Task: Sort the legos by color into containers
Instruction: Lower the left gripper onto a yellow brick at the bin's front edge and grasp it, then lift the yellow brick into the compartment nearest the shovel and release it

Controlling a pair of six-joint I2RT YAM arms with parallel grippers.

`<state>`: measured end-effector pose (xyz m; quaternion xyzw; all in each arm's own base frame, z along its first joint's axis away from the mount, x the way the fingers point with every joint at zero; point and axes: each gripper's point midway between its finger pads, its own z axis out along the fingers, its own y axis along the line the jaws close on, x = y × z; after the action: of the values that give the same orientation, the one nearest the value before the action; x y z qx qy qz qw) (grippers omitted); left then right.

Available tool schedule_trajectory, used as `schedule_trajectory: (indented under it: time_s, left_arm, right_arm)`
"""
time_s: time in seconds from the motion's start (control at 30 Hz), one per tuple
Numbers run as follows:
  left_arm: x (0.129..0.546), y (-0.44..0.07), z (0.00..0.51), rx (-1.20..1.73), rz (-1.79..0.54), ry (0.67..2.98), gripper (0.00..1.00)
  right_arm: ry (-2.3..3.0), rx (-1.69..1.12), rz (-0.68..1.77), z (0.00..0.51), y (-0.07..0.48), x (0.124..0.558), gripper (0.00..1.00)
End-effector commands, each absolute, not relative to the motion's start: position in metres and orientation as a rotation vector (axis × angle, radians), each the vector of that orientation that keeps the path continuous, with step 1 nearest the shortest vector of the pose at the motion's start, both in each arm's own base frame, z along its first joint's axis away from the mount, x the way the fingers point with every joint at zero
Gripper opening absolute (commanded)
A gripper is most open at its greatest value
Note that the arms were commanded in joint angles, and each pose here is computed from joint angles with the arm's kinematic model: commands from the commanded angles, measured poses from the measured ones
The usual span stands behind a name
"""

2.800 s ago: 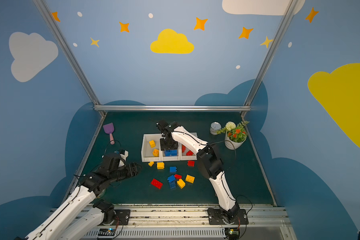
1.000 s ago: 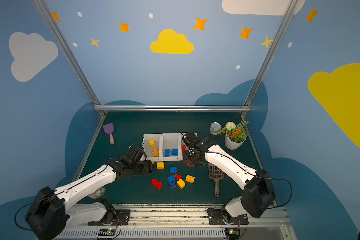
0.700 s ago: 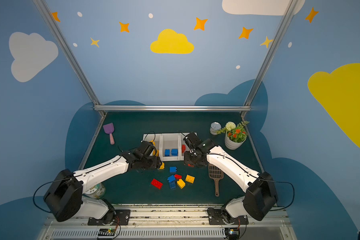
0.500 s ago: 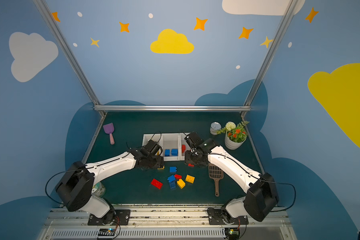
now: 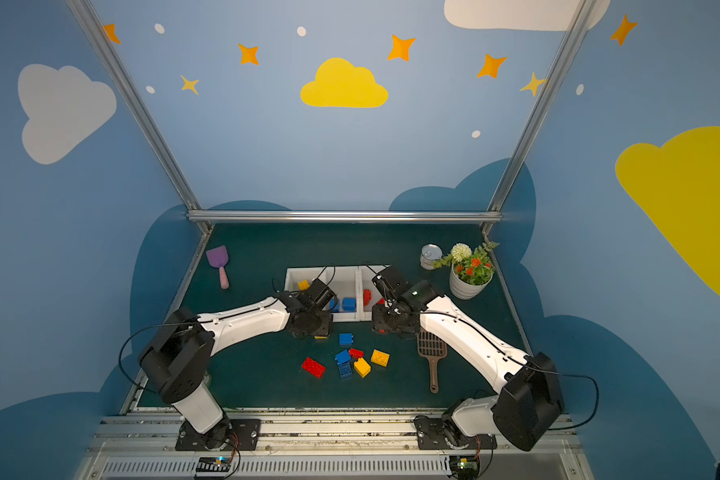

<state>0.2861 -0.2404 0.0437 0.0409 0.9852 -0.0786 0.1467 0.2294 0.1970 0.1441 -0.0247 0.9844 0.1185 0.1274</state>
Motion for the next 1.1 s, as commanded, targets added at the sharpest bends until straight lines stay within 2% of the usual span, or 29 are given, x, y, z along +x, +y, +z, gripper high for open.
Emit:
schedule_trajectory:
  time_s: [0.0,0.33,0.83,1.07]
  left_arm:
    - [0.287,-0.24,0.041,0.136,-0.181,2.854,0.59]
    - [0.279,-0.242,0.035,0.154,-0.149,2.873,0.44]
    - [0.247,-0.228,0.063,0.134,-0.2,2.828,0.42]
    - [0.262,-0.206,0.108,0.062,-0.14,2.693,0.43]
  right_arm:
    - [2.882,-0.055,0.337,0.142,0.19,0.222,0.62]
    - [2.873,-0.035,0.338,0.143,0.185,0.217,0.62]
    - [2.866,-0.005,0.337,0.142,0.177,0.211,0.61]
    - [2.882,0.009,0.339,0.134,0.178,0.21,0.61]
